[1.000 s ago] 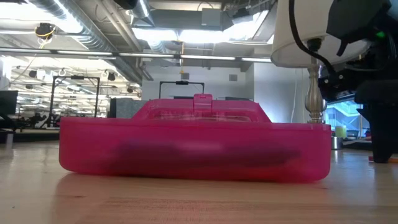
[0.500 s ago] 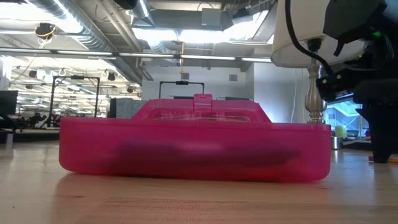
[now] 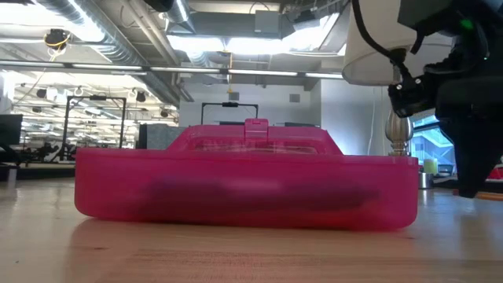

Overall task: Pick & place school supplies into a supply box
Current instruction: Put the orange pencil into the red supply box

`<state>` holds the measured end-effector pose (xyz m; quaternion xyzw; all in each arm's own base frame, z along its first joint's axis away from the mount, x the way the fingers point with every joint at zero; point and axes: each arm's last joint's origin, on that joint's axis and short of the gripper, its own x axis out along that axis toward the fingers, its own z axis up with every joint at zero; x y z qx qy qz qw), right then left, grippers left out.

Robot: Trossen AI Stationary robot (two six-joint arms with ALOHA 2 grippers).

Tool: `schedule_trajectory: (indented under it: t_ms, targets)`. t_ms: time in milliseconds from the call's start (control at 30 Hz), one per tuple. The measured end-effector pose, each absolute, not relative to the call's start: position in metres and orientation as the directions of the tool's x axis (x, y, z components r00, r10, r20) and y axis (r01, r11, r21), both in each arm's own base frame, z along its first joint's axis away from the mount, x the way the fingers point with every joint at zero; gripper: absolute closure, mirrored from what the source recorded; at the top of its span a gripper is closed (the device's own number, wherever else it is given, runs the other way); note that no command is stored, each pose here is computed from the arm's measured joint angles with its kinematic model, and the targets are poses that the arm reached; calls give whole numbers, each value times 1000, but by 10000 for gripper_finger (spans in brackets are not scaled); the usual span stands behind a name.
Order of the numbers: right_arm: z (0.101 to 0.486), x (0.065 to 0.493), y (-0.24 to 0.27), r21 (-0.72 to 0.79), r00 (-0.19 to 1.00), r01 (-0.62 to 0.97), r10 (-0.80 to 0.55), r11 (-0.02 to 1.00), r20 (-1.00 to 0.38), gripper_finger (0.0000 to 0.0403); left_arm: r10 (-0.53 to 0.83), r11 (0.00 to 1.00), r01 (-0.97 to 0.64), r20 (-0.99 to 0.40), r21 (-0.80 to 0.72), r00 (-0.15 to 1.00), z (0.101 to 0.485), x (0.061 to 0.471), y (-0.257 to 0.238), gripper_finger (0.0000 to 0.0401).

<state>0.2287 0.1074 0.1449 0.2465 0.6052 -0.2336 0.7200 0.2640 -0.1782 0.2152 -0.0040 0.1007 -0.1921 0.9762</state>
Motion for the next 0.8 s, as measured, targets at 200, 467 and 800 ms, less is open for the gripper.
schedule_trajectory:
  t_ms: [200,467,800]
  targets:
    - [145,229,107,68,160,620,-42,781,-986,377,-376,926,374,-195,-47,906,215,264,-178,290]
    - [145,228,109,91,135,605,11,791,-991,379,-376,926,374,-195,-46,906,215,264,-178,293]
    - [146,227,112,140,104,574,98,807,-990,379,-376,926,375,-195,-46,906,215,264,-178,293]
